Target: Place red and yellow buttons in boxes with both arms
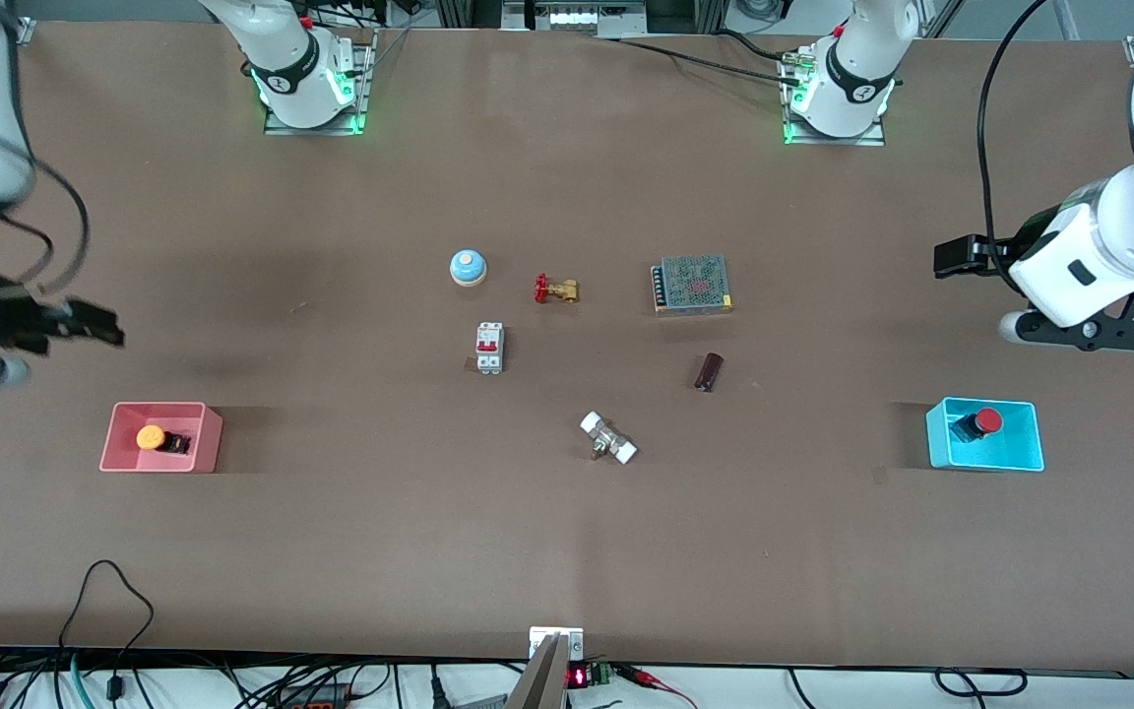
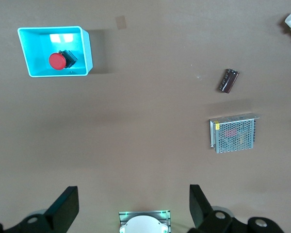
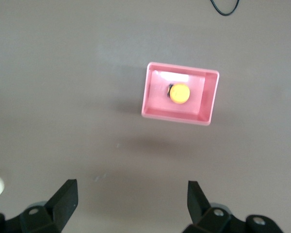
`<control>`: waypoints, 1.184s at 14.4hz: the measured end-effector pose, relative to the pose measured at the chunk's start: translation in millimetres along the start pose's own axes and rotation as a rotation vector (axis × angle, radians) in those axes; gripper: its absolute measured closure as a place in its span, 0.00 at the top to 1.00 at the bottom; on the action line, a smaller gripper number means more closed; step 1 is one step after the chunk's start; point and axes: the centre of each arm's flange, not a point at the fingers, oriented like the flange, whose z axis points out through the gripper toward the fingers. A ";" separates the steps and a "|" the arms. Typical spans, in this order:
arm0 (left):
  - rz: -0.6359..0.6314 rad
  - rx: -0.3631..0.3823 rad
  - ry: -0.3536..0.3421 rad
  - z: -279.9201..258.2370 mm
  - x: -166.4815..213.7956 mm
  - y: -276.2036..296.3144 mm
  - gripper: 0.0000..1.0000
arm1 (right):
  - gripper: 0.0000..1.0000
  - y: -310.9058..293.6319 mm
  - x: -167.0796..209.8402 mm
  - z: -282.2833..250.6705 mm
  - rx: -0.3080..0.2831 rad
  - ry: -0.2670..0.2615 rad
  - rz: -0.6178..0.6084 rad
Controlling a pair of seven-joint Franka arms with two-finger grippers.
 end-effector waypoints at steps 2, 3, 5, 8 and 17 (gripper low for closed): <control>-0.002 0.006 0.049 -3.0 3.8 3.9 1.00 | 1.00 -15.3 -21.9 -29.7 0.001 -0.026 0.021; -0.014 0.027 0.088 -3.4 4.7 6.2 1.00 | 1.00 -23.0 -29.6 -39.1 0.001 -0.034 0.036; -0.038 0.042 0.175 -4.3 -3.7 7.8 1.00 | 1.00 -36.3 -38.8 -49.1 0.000 -0.042 0.051; -0.083 0.004 0.267 -10.8 -37.9 -12.0 1.00 | 1.00 -42.4 -46.9 -54.5 0.000 -0.055 0.079; -0.043 0.012 0.254 0.0 -59.5 -12.7 1.00 | 1.00 -49.3 -47.0 -51.5 -0.001 -0.069 0.115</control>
